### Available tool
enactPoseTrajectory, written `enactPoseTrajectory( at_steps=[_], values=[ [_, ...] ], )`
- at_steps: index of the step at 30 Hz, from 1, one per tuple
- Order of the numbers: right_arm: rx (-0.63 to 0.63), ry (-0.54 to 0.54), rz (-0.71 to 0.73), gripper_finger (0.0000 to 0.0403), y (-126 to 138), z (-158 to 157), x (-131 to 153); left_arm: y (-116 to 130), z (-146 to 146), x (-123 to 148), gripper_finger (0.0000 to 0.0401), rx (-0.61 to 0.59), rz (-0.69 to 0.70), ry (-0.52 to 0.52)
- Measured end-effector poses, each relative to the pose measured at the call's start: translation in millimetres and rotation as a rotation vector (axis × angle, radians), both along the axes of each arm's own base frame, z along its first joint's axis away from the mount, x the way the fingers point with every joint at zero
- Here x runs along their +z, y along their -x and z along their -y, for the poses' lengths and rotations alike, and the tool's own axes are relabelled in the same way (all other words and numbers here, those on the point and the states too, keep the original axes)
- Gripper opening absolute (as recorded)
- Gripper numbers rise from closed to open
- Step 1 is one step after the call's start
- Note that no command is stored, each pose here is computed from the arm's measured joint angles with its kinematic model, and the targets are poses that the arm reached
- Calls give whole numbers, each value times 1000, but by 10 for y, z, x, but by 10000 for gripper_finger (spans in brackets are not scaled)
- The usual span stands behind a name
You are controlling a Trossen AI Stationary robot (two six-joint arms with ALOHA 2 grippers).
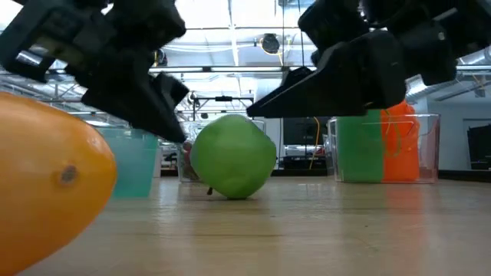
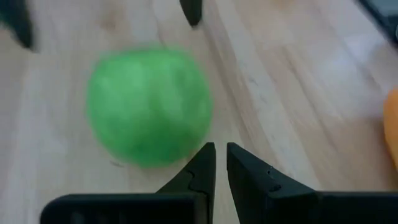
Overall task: Pick & Place Food Item
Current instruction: Put the apple into the left transparent bin
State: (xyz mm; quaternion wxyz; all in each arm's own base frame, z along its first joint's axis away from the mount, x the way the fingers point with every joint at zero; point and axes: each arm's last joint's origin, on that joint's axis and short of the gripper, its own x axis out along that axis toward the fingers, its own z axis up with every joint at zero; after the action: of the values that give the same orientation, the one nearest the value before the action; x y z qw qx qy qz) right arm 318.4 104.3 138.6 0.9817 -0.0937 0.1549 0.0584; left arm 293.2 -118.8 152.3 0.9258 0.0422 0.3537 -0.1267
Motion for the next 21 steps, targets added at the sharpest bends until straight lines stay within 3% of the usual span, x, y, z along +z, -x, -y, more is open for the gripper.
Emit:
enactPoseTrajectory(
  at_steps=[8, 21],
  values=[
    [-3, 30, -85, 399, -147, -44, -22, -45, -19, -60, 49, -7, 10, -13],
    [-20, 21, -89, 399, -156, -21, -25, -96, -94, -39, 49, 36, 50, -29]
  ],
)
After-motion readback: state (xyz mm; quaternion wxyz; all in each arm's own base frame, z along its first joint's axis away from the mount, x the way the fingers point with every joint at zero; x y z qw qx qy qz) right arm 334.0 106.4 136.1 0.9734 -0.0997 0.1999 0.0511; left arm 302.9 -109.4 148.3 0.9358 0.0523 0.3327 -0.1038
